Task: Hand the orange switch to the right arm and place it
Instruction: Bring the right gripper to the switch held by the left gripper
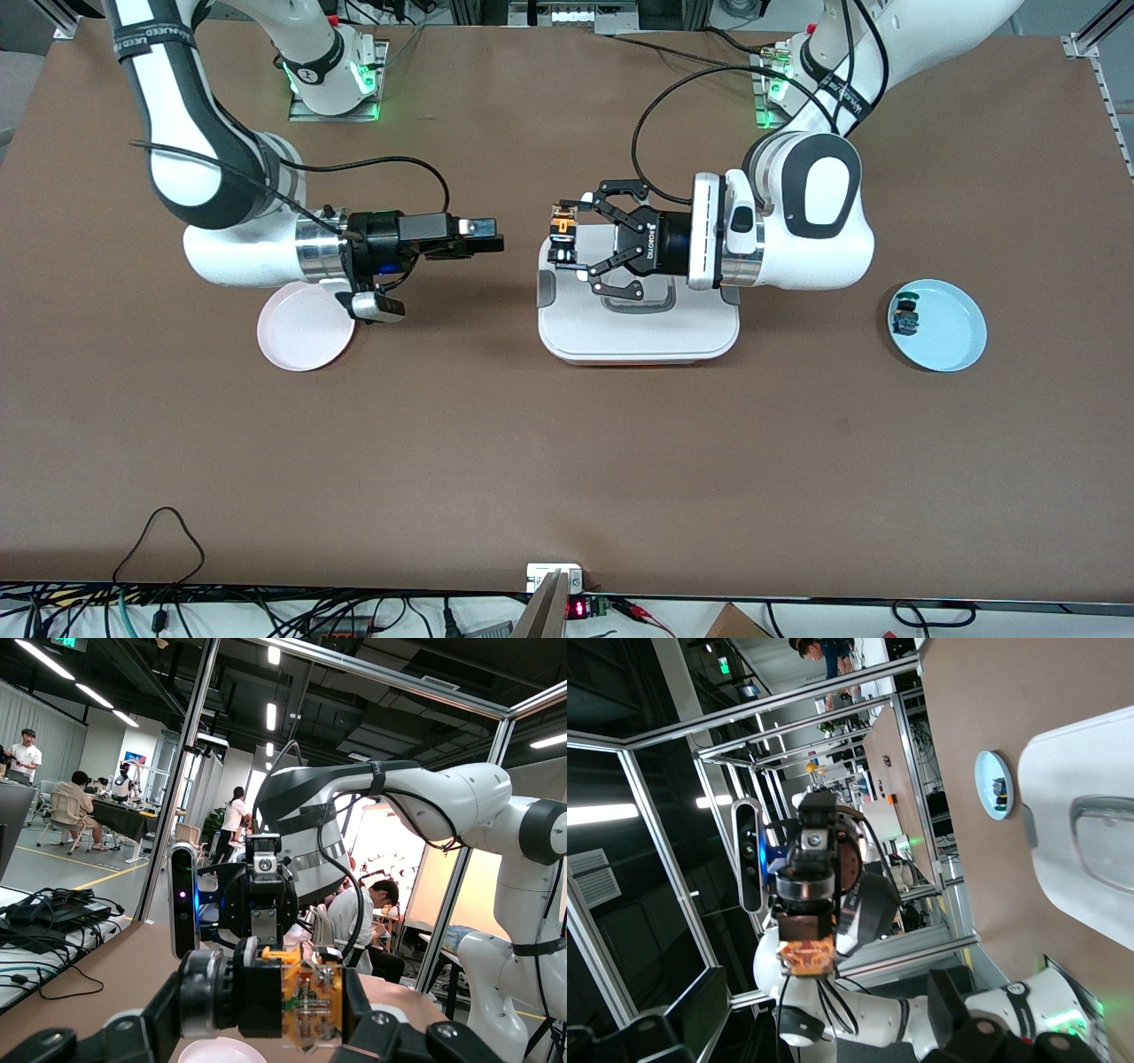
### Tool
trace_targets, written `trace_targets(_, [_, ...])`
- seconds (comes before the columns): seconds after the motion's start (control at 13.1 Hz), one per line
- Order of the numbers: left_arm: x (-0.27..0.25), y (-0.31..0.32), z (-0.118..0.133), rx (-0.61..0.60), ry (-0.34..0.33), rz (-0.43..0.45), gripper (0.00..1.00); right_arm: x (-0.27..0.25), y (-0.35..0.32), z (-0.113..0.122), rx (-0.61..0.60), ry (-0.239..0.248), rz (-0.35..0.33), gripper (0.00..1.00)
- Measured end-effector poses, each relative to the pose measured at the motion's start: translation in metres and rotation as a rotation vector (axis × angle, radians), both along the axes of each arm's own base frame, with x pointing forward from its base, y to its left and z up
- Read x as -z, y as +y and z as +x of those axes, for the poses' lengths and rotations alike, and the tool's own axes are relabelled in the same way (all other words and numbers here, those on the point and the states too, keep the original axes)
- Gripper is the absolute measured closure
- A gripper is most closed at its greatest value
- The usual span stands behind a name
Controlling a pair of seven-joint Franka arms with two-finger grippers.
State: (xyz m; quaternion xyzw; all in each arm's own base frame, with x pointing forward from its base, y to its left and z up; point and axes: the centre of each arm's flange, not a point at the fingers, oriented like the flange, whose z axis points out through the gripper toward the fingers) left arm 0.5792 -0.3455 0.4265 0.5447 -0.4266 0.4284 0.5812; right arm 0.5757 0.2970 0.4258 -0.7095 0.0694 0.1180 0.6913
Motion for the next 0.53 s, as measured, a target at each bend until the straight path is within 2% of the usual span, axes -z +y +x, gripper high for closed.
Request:
trace_targets(0.23, [-0.001,-0.002,-0.001,-0.009,0.013,-0.018,0.28,-0.002,0.018,0.000,0.023,0.012,0.035,0.00])
trace_targets(0.53, [-0.001,-0.012,-0.006,0.001,0.021,-0.027,0.28,0.006,0.032,0.010,0.034,0.013,0.035,0.00])
